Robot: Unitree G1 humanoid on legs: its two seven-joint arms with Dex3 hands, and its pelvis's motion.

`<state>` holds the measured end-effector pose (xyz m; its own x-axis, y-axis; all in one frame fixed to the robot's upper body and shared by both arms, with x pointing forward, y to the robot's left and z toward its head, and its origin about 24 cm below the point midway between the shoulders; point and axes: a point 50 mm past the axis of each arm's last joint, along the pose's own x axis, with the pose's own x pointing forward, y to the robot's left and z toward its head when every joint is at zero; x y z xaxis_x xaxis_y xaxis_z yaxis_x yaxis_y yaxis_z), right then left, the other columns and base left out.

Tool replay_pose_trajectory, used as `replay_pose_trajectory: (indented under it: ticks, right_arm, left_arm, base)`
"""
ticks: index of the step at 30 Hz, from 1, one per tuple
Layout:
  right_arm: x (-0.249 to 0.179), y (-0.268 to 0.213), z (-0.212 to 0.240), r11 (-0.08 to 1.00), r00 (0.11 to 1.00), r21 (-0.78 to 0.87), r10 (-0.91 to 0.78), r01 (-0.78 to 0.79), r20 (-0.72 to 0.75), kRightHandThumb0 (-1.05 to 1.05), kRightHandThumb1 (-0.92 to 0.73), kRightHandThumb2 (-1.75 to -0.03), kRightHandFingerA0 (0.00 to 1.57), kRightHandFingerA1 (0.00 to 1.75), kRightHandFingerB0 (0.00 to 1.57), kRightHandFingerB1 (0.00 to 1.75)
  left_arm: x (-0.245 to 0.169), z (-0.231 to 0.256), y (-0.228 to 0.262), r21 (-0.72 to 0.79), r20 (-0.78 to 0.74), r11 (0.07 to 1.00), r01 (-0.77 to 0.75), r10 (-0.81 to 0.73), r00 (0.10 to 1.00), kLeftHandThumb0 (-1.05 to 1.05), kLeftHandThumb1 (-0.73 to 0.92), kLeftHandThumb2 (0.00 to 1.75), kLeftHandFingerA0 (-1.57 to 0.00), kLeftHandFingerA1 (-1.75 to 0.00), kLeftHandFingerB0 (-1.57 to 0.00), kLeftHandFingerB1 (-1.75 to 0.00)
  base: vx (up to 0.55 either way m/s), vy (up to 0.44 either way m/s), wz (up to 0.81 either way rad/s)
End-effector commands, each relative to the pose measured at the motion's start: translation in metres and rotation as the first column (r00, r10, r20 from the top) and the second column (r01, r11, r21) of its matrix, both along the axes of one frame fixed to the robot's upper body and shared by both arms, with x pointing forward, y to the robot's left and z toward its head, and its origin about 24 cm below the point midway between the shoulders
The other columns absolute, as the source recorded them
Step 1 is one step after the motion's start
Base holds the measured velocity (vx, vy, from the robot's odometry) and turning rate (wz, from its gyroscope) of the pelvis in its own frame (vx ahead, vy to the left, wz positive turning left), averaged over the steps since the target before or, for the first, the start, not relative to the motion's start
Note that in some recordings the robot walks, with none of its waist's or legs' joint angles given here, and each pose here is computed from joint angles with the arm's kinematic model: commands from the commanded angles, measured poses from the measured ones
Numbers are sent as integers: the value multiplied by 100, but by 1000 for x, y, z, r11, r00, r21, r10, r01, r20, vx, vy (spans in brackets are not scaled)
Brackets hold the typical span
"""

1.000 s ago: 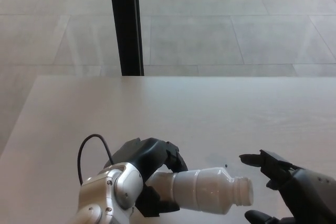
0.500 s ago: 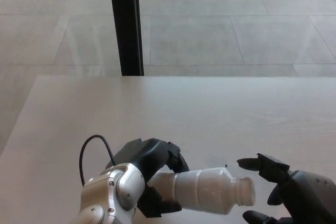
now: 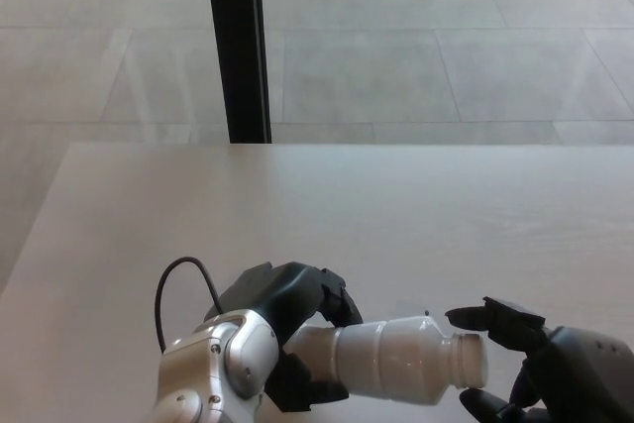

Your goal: The robot uses its left hand to to lift the bottle kept on the middle of the desk and tilts it towards its right hand. It then uses its right hand to rotate its cap to open it and places the bottle and cap back on the desk

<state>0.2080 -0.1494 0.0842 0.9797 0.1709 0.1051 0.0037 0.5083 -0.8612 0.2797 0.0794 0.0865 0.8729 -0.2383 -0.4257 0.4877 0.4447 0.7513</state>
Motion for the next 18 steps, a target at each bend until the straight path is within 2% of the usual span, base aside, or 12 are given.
replay_pose_trajectory:
  ticks: [1, 2, 4, 5, 6, 7, 8, 10, 13, 14, 17, 18]
  right_arm:
    - [-2, -3, 0, 1000, 999, 10, -2, 2, 48, -33, -70, -62, 108, 101, 59, 53]
    - [-2, -4, -1, 1000, 999, 8, -6, 5, 45, -32, -69, -64, 108, 103, 60, 54]
    - [-2, -4, -2, 1000, 999, 7, -11, 11, 39, -32, -69, -64, 108, 103, 60, 54]
    - [-2, -5, -3, 1000, 999, 6, -11, 11, 40, -32, -69, -64, 109, 101, 61, 54]
    - [-2, -6, -4, 1000, 999, 11, -10, 9, 44, -31, -68, -64, 109, 102, 61, 54]
    - [-3, -6, -5, 1000, 999, 5, -13, 13, 46, -31, -68, -64, 108, 101, 60, 55]
    - [-2, -6, -4, 1000, 999, 5, -13, 13, 48, -31, -68, -64, 108, 101, 60, 55]
    - [-2, -7, -5, 1000, 999, 16, -21, 20, 43, -31, -68, -64, 106, 102, 61, 57]
    - [-2, -7, -5, 999, 998, 33, -20, 18, 54, -29, -65, -66, 106, 106, 64, 63]
    - [-2, -7, -6, 999, 998, 46, -21, 18, 65, -27, -63, -68, 108, 109, 69, 71]
    - [-1, -6, -5, 997, 995, 76, -11, 3, 97, -27, -62, -69, 111, 111, 70, 74]
    - [-1, -6, -3, 997, 995, 82, 0, -8, 99, -27, -62, -68, 112, 111, 70, 76]
  left_arm:
    - [-2, -2, 3, 20, 5, 1000, -13, 13, 1000, -31, 52, 96, -76, -151, -83, -82]
    - [-2, -2, 3, 17, 7, 1000, -13, 12, 1000, -28, 49, 105, -82, -162, -85, -90]
    - [-2, -2, 3, 12, 12, 1000, -12, 11, 1000, -28, 49, 105, -82, -162, -85, -90]
    - [-2, -1, 2, -7, 16, 1000, -24, 24, 1000, -27, 48, 106, -83, -166, -85, -98]
    - [-2, -1, 2, 5, 17, 1000, -14, 14, 1000, -27, 49, 108, -82, -168, -85, -99]
    - [-2, -1, 3, -3, 8, 1000, -20, 20, 1000, -26, 49, 109, -81, -163, -86, -92]
    - [-2, -1, 3, -3, 10, 1000, -21, 21, 1000, -26, 49, 109, -81, -163, -86, -92]
    - [-1, -1, 4, 0, 12, 1000, -20, 20, 1000, -25, 45, 111, -84, -169, -86, -103]
    - [-2, -2, 5, 7, 18, 1000, -18, 18, 1000, -27, 48, 104, -83, -166, -86, -92]
    - [-2, -3, 5, 9, 22, 1000, -13, 13, 1000, -29, 48, 103, -83, -156, -86, -81]
    - [-2, -4, 4, 16, 23, 1000, -9, 9, 1000, -29, 49, 102, -82, -158, -86, -78]
    - [-3, -3, 4, -3, 26, 1000, -14, 14, 1000, -29, 48, 109, -85, -161, -87, -93]
  base:
    - [0, 0, 0]
    - [0, 0, 0]
    - [0, 0, 0]
    - [0, 0, 0]
    - [0, 0, 0]
    - [0, 0, 0]
    - [0, 0, 0]
    - [0, 0, 0]
    - [0, 0, 0]
    - [0, 0, 0]
    - [0, 0, 0]
    - [0, 0, 0]
